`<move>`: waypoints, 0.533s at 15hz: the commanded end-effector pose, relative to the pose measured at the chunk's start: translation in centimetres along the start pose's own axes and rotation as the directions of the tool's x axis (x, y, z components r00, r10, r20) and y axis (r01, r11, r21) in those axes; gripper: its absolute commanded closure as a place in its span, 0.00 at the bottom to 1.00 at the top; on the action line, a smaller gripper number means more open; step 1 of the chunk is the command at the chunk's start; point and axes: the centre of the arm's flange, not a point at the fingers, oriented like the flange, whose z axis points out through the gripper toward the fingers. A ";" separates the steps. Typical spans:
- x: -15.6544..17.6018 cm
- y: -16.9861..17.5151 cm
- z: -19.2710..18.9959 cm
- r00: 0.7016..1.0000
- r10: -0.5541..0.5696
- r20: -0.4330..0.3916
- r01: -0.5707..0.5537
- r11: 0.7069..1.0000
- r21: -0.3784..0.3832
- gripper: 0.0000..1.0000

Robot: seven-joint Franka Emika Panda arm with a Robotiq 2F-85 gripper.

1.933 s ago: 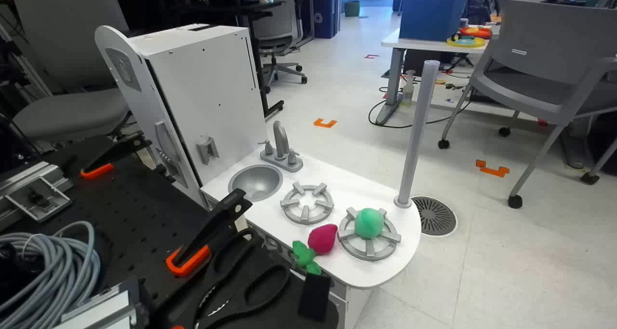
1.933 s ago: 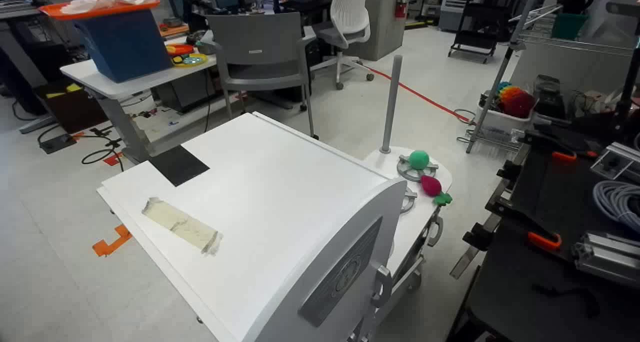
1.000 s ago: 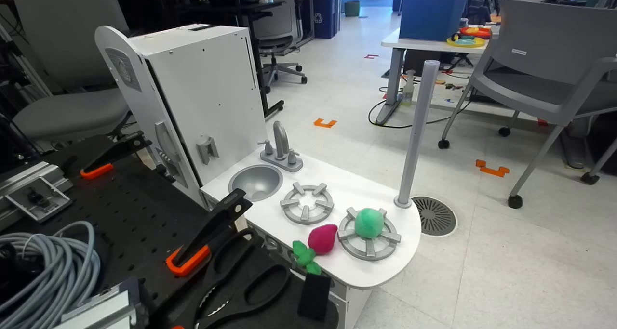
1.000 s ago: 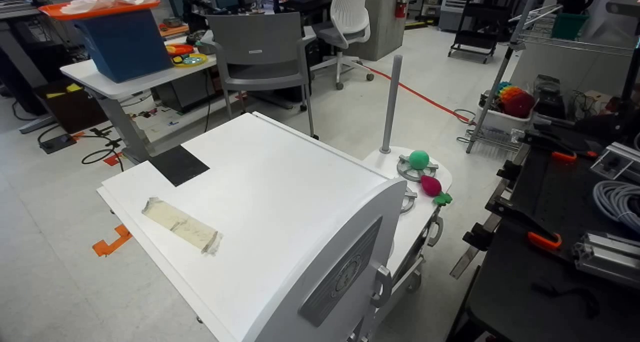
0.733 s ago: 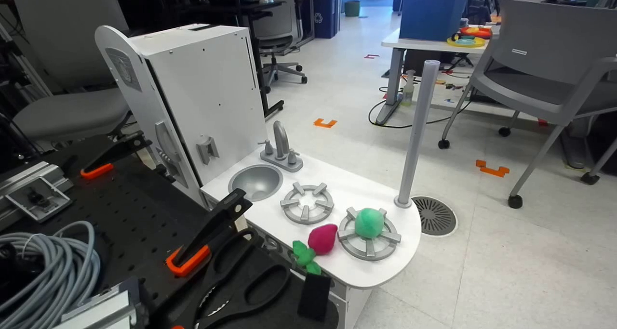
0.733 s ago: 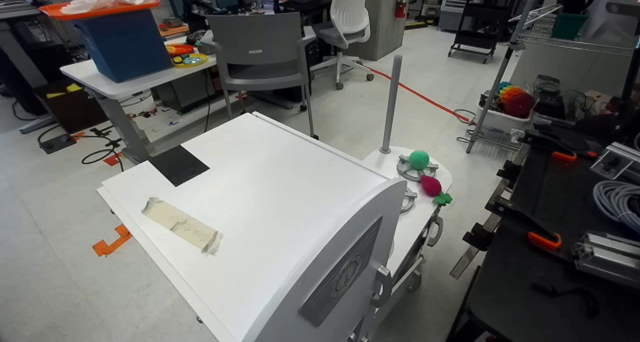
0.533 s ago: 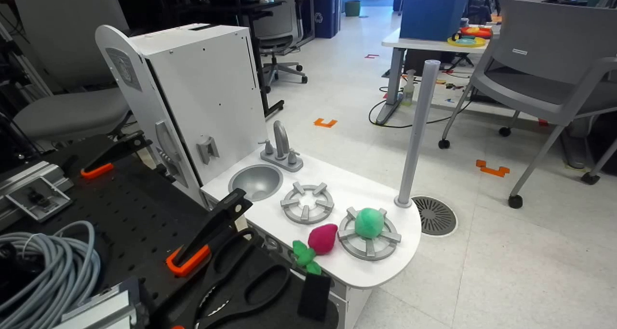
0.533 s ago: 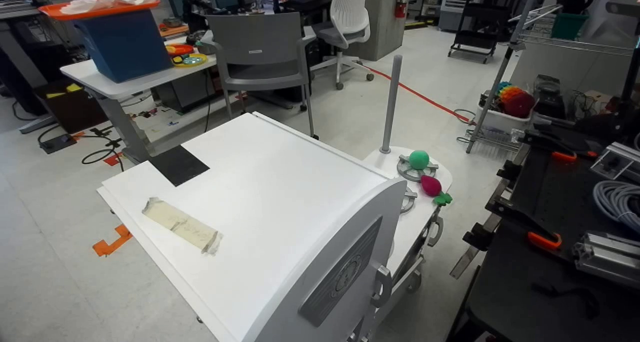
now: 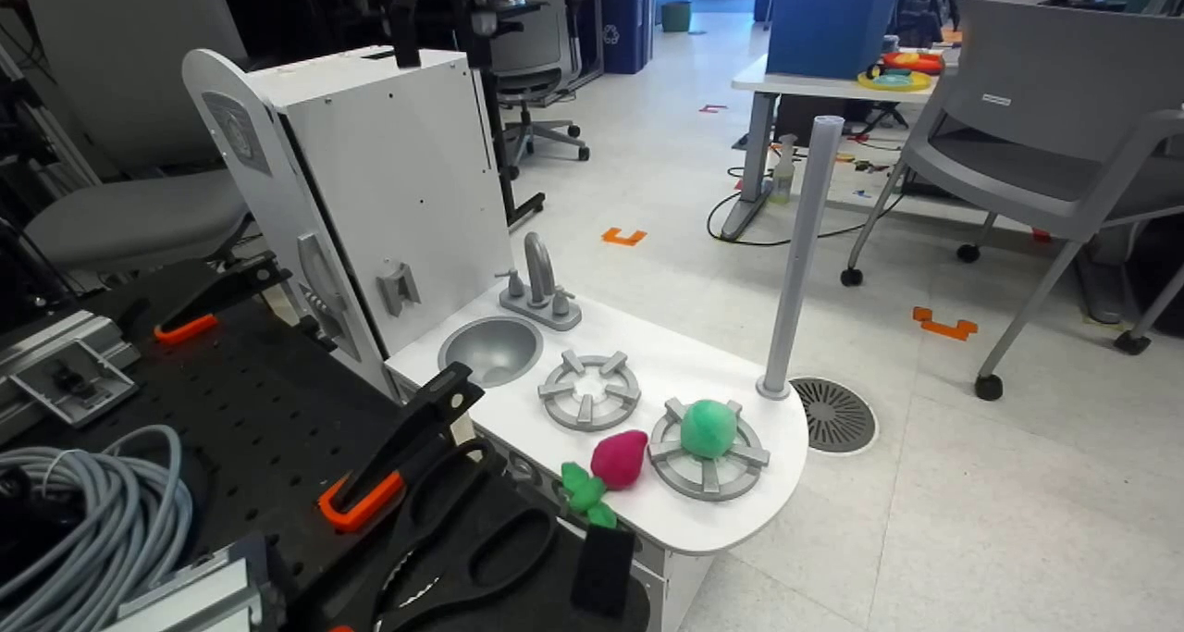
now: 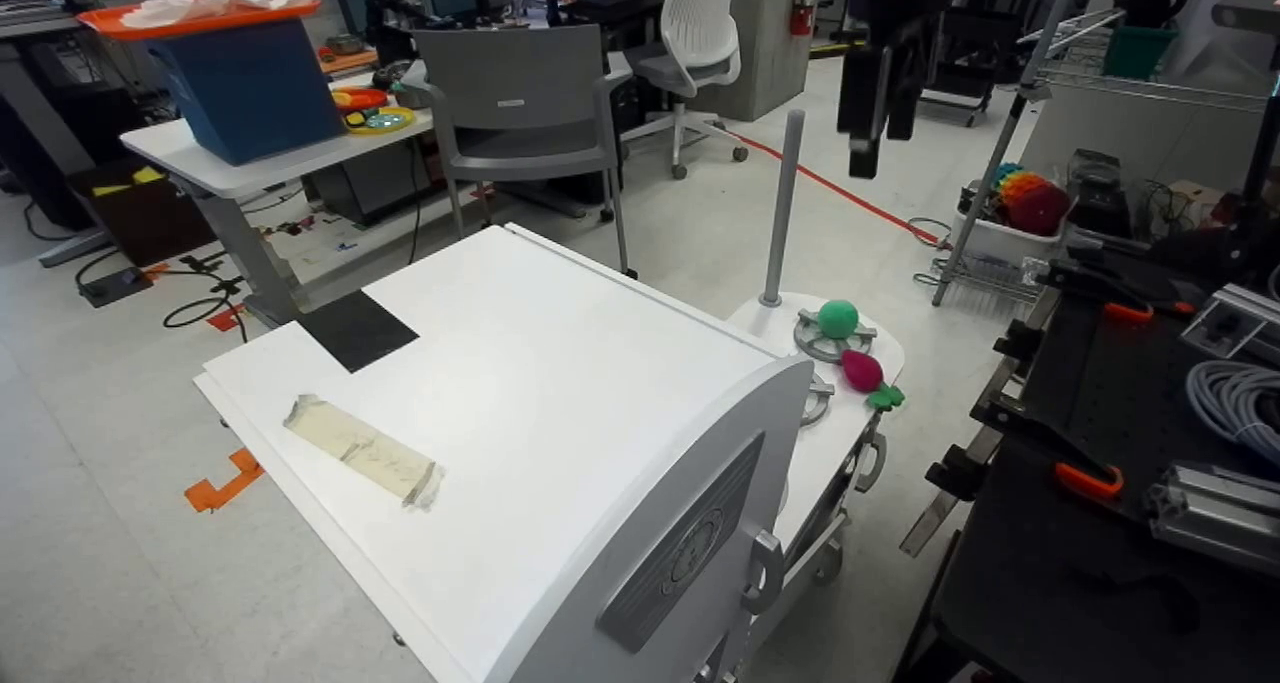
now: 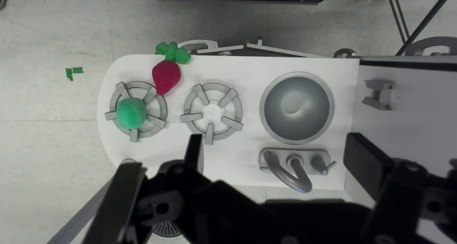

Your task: Move the faucet spout to the left

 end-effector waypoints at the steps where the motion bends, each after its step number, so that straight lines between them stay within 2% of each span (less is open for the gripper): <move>1: 4.1 0.8 7.0 0.998 -0.049 -0.048 0.048 0.999 -0.016 0.00; 4: 6.1 0.5 11.7 0.987 -0.102 -0.126 0.102 0.995 -0.001 0.00; 6: 7.4 -0.1 14.3 0.969 -0.154 -0.195 0.163 0.986 0.035 0.00; 8: 8.7 -0.6 16.6 0.946 -0.209 -0.247 0.220 0.975 0.017 0.00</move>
